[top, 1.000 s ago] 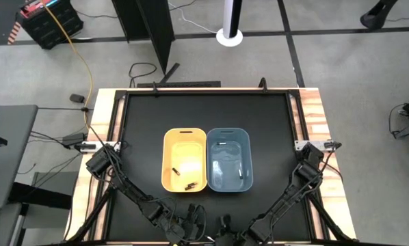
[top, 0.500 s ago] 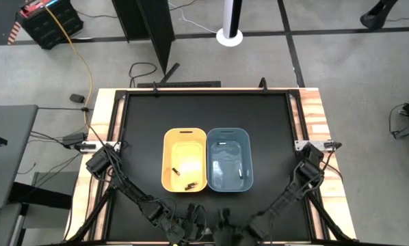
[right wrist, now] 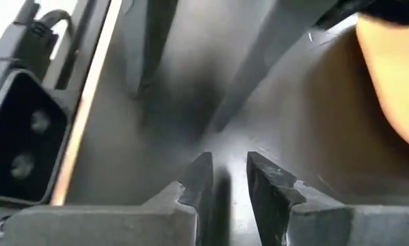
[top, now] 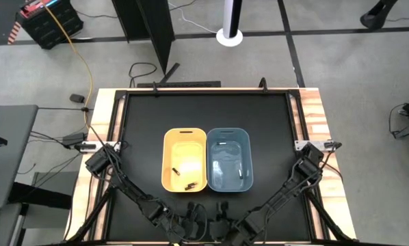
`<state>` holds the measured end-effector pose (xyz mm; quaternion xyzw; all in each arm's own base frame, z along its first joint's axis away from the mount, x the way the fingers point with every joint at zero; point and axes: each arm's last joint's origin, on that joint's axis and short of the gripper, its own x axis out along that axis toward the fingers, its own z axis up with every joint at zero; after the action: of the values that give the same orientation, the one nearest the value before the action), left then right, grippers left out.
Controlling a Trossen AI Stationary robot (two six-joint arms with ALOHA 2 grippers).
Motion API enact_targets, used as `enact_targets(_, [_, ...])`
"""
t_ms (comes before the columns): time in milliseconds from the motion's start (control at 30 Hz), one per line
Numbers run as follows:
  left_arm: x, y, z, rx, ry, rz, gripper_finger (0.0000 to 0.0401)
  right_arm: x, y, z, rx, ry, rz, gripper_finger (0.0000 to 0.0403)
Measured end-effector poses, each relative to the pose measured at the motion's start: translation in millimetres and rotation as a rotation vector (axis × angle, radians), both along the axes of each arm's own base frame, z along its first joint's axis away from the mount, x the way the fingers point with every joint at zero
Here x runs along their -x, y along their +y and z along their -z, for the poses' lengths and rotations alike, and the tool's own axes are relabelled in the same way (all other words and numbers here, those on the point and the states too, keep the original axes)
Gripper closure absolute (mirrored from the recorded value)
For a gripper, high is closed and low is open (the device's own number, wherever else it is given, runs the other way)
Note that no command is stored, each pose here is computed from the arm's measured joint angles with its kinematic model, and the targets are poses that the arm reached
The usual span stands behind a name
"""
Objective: Sort batteries
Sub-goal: Put the silver battery into the blue bin
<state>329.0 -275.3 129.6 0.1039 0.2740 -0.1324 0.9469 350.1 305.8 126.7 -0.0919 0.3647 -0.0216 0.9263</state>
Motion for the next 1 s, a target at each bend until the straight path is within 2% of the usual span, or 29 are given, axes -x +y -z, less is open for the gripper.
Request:
enact_targets(100, [3.5,1.3,-22.1,-0.026,-0.054,-0.035,0.0205,0.1,0.3,-0.1,-0.001,-0.001,-0.001,0.0293])
enact_targets(200, [17.9,0.6,-53.5,-0.062,-0.097,-0.069,0.0205,0.3,0.9,-1.3,-0.005,-0.004,-0.003,0.0293])
enact_targets(333, [59.4,-0.3,-84.9,-0.106,-0.018,-0.099,0.0205,0.3,0.8,-1.4,-0.004,-0.005,-0.002,0.0293])
enact_targets(433, [100.7,-1.0,-100.1,-0.047,0.1,-0.154,0.0207,0.6,1.1,-1.4,-0.006,-0.004,-0.001,0.0293])
enact_targets(567, [147.8,-5.0,-103.1,0.048,0.234,-0.268,0.023,0.6,1.1,-1.5,-0.007,-0.004,0.0,0.0293])
enact_targets(700, [178.3,-5.3,-94.6,0.095,0.356,-0.405,0.0255,-0.2,0.4,-1.7,-0.008,-0.005,0.002,0.0293])
enact_targets(800, [191.0,-1.9,-89.1,0.13,0.471,-0.522,0.0266,-0.7,-0.1,-1.7,-0.009,-0.006,0.004,0.0293])
enact_targets(1000, [202.4,6.3,-81.0,0.134,0.677,-0.687,0.027,-6.2,-1.0,-8.1,-0.001,-0.015,-0.004,0.0293])
